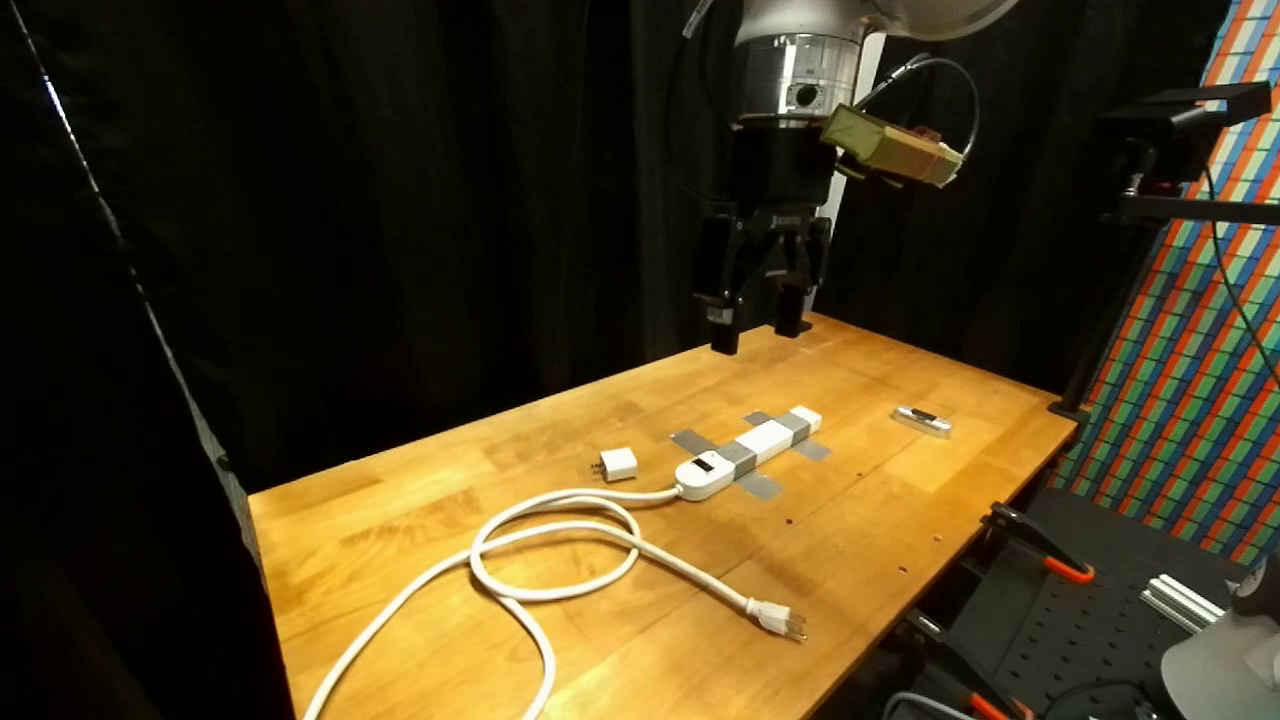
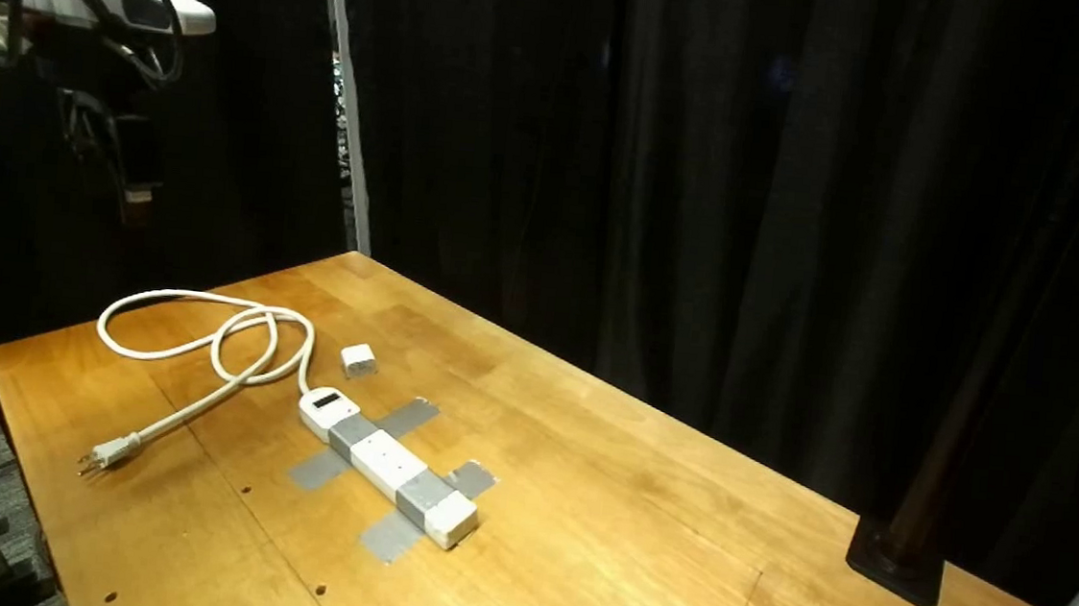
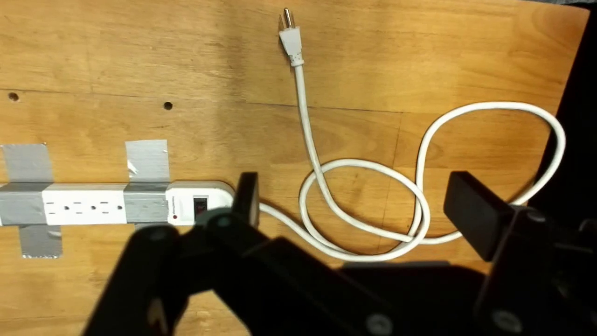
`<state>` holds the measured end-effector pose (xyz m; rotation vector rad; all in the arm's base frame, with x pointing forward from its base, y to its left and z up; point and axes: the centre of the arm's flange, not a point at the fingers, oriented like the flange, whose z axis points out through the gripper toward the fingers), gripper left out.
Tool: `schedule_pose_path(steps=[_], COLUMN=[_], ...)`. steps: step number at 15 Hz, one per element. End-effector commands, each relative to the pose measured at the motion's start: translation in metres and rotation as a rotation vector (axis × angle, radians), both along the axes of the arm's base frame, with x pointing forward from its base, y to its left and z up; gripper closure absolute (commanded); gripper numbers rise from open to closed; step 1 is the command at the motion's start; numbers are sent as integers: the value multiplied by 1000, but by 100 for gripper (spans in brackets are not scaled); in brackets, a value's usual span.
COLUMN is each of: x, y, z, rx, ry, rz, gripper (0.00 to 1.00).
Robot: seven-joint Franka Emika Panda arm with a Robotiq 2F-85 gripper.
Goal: Plug the charger head into the extension cable
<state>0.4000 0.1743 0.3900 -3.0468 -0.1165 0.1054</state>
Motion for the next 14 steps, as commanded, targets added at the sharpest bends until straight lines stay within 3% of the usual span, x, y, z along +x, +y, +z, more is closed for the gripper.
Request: schedule_pose_path(steps=[1, 8, 14], x=[14, 120, 207], y=[3, 19, -31], z=[-6, -37, -91], rx=[3, 60, 104], ry=[8, 4, -5], rz=[108, 489, 803], gripper=[0, 0, 0])
